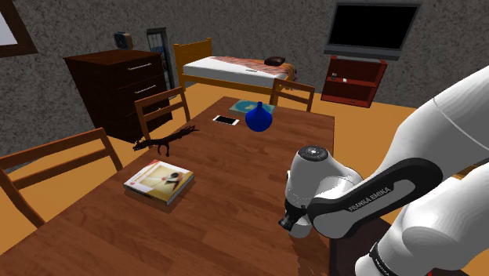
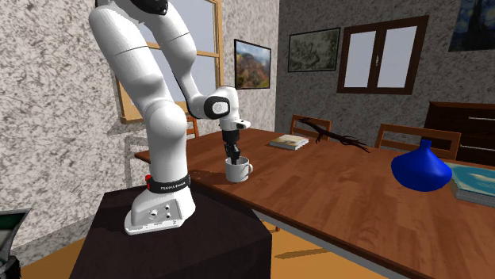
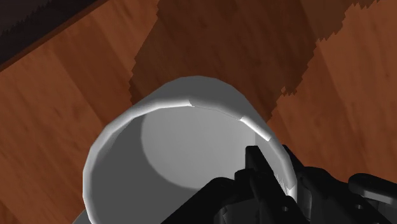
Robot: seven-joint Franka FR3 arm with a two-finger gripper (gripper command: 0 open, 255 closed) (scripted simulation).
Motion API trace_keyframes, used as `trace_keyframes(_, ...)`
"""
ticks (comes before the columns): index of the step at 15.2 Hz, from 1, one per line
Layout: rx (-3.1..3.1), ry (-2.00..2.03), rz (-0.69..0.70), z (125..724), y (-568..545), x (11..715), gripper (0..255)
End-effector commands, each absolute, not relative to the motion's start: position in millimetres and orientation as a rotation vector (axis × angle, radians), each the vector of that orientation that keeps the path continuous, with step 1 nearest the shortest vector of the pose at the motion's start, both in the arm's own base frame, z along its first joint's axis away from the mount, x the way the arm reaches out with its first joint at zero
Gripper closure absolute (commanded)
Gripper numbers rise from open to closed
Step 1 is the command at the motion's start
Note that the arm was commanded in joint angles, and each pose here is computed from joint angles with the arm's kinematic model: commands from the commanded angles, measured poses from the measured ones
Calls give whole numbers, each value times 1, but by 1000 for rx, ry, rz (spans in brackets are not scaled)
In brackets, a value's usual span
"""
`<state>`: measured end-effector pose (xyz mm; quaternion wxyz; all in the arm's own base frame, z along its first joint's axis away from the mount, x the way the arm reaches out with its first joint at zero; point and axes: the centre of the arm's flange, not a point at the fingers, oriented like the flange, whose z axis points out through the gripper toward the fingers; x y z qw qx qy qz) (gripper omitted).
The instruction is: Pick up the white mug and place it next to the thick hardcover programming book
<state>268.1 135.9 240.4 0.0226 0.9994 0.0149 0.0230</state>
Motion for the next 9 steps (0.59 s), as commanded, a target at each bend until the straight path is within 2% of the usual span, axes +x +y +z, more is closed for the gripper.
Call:
trace_keyframes(1,3095,47,71,240,136,268,255)
trace_keyframes(9,3095,47,71,283,136,268,255)
